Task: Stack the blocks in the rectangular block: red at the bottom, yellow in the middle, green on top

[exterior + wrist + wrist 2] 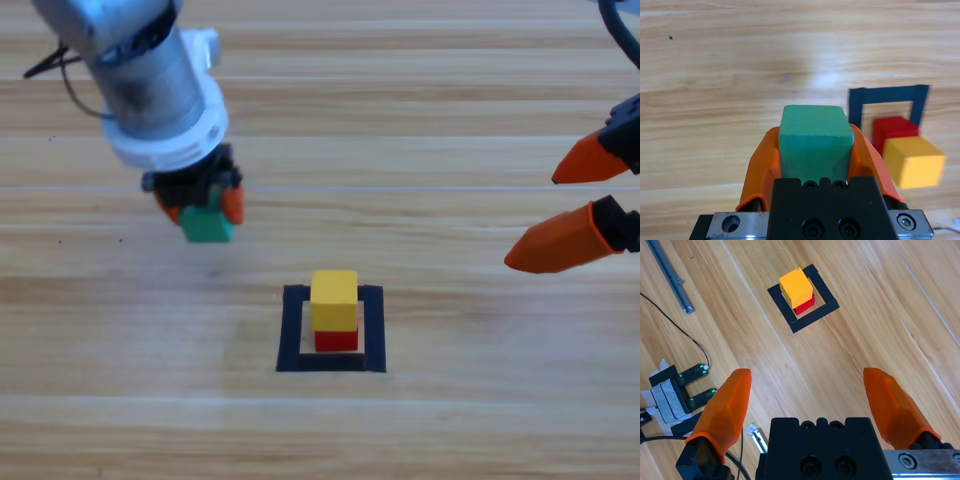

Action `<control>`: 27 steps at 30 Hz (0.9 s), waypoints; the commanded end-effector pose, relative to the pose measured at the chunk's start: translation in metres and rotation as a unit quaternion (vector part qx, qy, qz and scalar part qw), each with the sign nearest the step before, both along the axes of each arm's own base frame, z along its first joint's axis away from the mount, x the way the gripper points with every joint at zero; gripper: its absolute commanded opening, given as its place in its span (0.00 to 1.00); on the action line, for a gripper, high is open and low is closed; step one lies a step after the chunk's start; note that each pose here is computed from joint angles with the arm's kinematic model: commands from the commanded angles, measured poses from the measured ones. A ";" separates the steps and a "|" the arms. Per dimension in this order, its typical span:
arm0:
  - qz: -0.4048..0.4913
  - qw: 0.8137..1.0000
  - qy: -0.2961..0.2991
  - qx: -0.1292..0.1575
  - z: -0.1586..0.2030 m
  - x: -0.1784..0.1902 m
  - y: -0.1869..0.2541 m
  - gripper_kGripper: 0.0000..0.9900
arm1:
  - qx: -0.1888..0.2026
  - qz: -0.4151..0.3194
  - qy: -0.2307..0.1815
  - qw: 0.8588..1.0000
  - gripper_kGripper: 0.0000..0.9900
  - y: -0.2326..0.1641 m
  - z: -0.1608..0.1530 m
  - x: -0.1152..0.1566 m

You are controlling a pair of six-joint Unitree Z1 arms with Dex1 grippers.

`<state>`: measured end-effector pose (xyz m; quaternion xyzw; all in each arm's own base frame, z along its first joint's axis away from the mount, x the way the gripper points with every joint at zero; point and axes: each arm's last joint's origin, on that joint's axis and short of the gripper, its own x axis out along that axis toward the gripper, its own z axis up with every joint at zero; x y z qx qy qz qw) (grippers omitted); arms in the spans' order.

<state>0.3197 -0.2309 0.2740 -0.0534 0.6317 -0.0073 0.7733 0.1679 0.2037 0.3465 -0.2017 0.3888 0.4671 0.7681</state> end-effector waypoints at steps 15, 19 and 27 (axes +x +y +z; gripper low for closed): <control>-0.051 0.997 0.038 0.050 -0.001 -0.027 -0.113 0.00 | -0.010 -0.013 0.013 1.000 1.00 -0.004 -0.013 0.009; -0.054 0.997 0.039 0.050 0.002 -0.028 -0.121 0.00 | -0.011 -0.014 0.012 1.000 1.00 -0.004 -0.013 0.009; -0.048 0.996 0.048 0.058 -0.006 -0.027 -0.129 0.00 | -0.011 -0.015 0.011 1.000 1.00 -0.005 -0.012 0.009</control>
